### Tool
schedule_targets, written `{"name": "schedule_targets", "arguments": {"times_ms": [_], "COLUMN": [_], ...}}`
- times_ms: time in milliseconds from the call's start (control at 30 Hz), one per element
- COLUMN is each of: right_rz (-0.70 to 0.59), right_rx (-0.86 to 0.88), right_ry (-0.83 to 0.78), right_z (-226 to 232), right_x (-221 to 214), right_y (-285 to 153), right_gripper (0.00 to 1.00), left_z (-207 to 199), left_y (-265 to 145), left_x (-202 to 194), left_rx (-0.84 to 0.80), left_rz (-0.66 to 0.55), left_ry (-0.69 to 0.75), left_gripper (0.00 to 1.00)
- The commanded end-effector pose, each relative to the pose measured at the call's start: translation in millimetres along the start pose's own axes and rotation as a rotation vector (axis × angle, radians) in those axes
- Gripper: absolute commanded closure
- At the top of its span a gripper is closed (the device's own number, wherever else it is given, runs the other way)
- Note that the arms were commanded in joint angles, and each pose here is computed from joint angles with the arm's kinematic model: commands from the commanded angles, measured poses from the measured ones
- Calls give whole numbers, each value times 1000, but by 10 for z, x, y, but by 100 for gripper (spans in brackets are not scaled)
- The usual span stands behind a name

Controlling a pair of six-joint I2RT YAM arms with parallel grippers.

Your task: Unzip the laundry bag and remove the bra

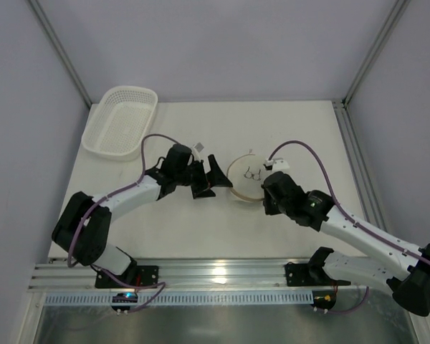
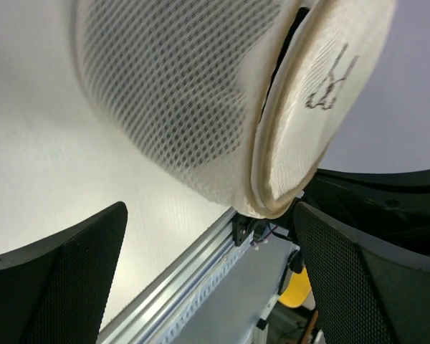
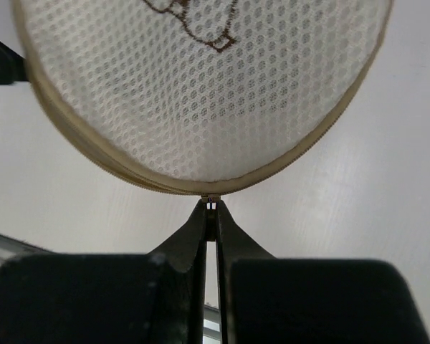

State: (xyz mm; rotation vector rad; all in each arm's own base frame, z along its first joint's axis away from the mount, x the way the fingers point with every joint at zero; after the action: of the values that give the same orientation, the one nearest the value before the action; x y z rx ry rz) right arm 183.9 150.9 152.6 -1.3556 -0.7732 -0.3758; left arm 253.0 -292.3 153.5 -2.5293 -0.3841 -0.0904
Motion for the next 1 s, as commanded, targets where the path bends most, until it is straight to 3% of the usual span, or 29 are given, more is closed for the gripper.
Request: {"name": "schedule_targets", "arguments": {"times_ms": [0, 67, 233, 467, 633, 733, 833, 867, 933, 967], "right_rz": [-80, -109, -103, -60, -74, -86, -88, -86, -83, -82], "right_rx": [278, 485, 722, 726, 715, 695, 702, 703, 700, 697], "right_ry": [6, 1, -36, -49, -55, -56, -61, -62, -63, -70], "right_z": [410, 702, 1040, 1099, 1078, 1042, 1040, 1039, 1029, 1022], "right_x": [202, 266, 252, 228, 238, 247, 241, 236, 225, 218], "right_y": [-106, -223, -283, -162, -172, -179, -203, -207, -213, -215], "right_gripper": [96, 96, 96, 96, 96, 96, 97, 96, 96, 96], "left_z": [34, 28, -56, -227, -262, -266, -259, -253, -237, -235], "left_y": [-169, -215, -393, -447, -273, -159, -81, -61, -40, -36], "left_x": [-187, -285, -365, -351, -461, -562, -597, -596, -585, -579], "left_rx": [15, 12, -25, -91, -103, -89, -104, -110, -119, -115], "left_rz": [-37, -35, -85, -102, -43, -4, 5, 3, -7, -9], "left_ry": [-95, -136, -169, -194, -203, -198, -208, -213, -220, -220], "left_gripper": [1, 1, 1, 0, 1, 9, 24, 40, 58, 77]}}
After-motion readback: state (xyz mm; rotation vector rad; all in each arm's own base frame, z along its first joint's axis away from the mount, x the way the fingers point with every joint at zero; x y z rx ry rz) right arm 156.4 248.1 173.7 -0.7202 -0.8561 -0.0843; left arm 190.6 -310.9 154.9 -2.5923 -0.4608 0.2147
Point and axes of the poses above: each gripper's point midway between its finger pads, its own y axis out along the fingers, its own z axis along the line the jaws close on, x = y × z, the point moved 3 cm from there along -y, back along the fingers, and after that the axes turned 6 degrees about -y, right-handed, at the moved point
